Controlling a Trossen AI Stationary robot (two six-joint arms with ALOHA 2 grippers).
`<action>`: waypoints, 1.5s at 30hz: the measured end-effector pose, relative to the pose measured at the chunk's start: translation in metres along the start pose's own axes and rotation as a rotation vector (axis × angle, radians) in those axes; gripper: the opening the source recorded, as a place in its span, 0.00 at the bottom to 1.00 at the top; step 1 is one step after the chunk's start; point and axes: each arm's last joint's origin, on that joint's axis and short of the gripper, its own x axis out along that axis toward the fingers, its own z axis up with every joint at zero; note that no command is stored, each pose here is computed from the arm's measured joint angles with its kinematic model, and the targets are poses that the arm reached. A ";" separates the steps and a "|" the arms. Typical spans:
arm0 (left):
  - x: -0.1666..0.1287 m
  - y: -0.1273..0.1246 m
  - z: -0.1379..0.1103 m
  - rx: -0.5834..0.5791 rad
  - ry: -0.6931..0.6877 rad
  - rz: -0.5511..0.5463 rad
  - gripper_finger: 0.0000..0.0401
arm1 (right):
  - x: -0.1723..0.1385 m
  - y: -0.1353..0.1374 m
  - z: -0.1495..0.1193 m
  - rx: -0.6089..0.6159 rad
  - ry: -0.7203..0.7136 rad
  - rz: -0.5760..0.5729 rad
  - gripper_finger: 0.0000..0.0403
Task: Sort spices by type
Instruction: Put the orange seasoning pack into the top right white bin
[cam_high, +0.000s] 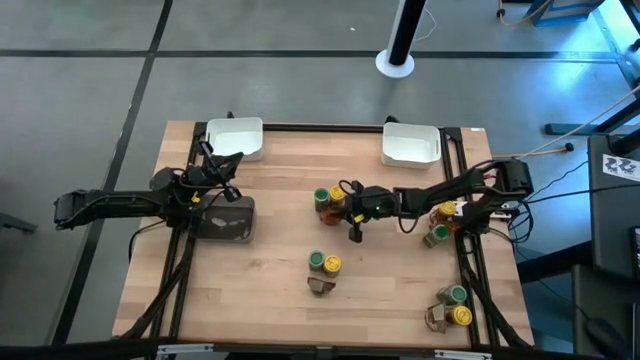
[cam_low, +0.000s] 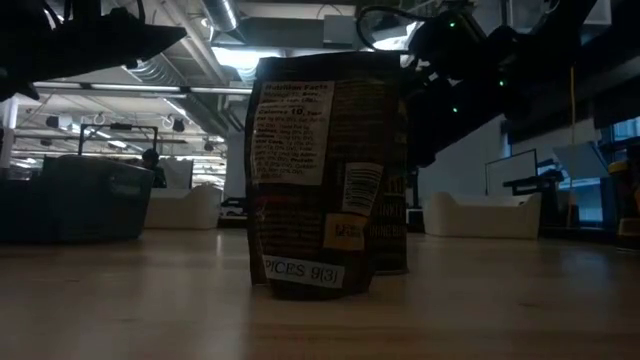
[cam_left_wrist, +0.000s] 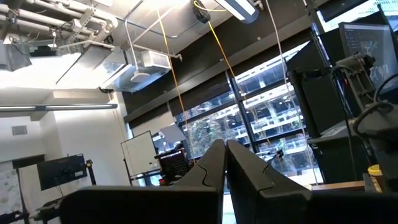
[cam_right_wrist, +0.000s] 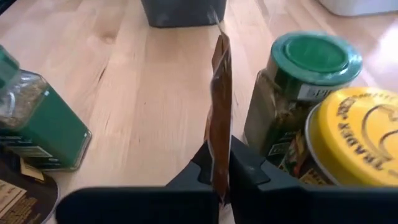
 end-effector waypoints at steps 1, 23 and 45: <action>0.000 0.000 0.000 0.000 0.001 0.000 0.01 | -0.002 0.000 0.002 -0.005 -0.004 0.000 0.02; 0.000 0.000 0.000 0.001 0.003 -0.001 0.01 | -0.104 -0.006 0.048 -0.192 -0.045 -0.224 0.05; 0.000 0.000 -0.001 0.002 0.007 -0.002 0.01 | -0.174 -0.089 0.044 0.020 0.012 -0.707 0.05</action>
